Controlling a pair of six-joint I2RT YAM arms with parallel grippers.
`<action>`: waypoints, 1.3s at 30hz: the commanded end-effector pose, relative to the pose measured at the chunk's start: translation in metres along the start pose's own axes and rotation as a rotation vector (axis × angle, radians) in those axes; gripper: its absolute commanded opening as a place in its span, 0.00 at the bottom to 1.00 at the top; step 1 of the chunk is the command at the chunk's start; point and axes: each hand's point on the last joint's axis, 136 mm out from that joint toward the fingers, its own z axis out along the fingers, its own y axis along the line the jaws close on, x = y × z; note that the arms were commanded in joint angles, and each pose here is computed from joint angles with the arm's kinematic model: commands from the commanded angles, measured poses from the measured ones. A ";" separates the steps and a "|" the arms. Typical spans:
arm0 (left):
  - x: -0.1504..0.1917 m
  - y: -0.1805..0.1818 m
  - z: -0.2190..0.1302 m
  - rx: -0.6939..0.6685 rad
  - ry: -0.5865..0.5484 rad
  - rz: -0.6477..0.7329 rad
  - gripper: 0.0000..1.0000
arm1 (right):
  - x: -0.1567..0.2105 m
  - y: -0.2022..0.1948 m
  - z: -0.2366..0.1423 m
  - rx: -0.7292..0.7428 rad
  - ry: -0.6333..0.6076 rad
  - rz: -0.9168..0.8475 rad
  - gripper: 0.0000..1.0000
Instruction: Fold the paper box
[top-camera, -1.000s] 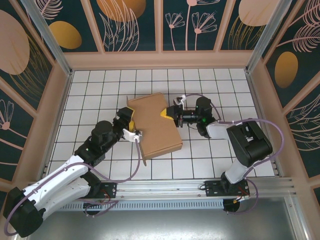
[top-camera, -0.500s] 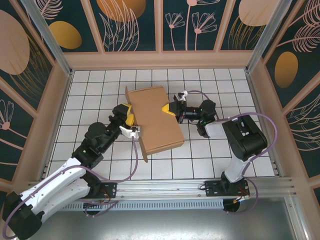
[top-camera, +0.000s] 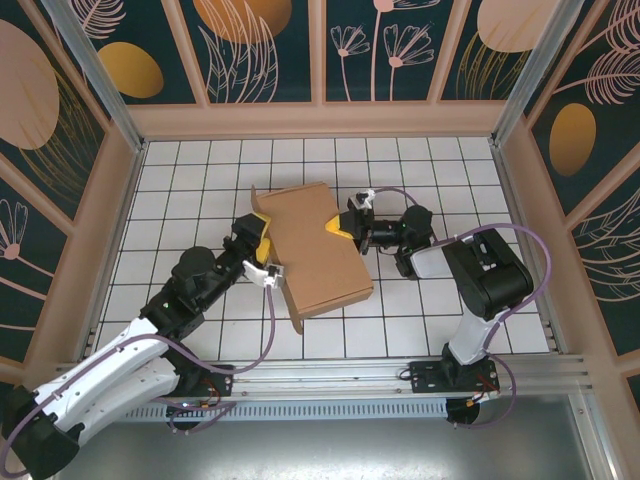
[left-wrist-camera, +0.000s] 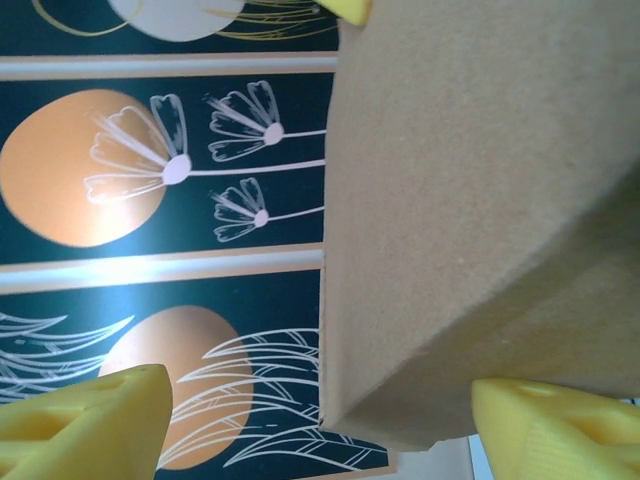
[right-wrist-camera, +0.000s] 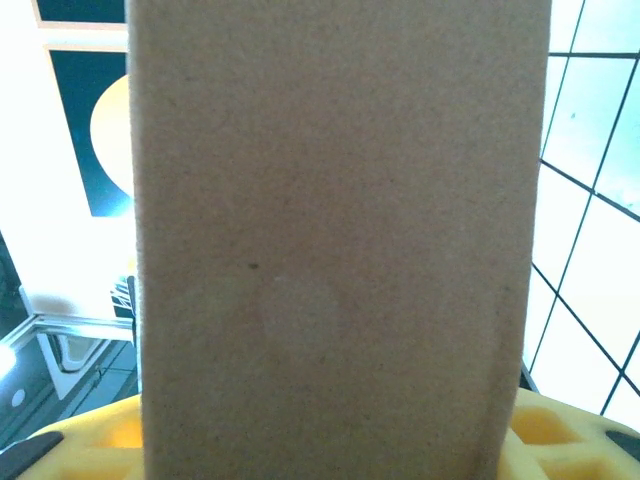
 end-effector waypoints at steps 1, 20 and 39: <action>-0.036 -0.080 -0.005 0.291 -0.176 0.062 0.79 | 0.032 0.040 0.014 -0.063 0.120 -0.140 0.48; -0.029 -0.095 -0.007 0.368 -0.134 0.064 0.79 | 0.031 0.060 0.002 0.014 0.090 -0.215 0.45; -0.037 -0.058 -0.011 0.228 -0.179 0.071 0.76 | 0.039 0.071 0.001 0.009 0.138 -0.248 0.45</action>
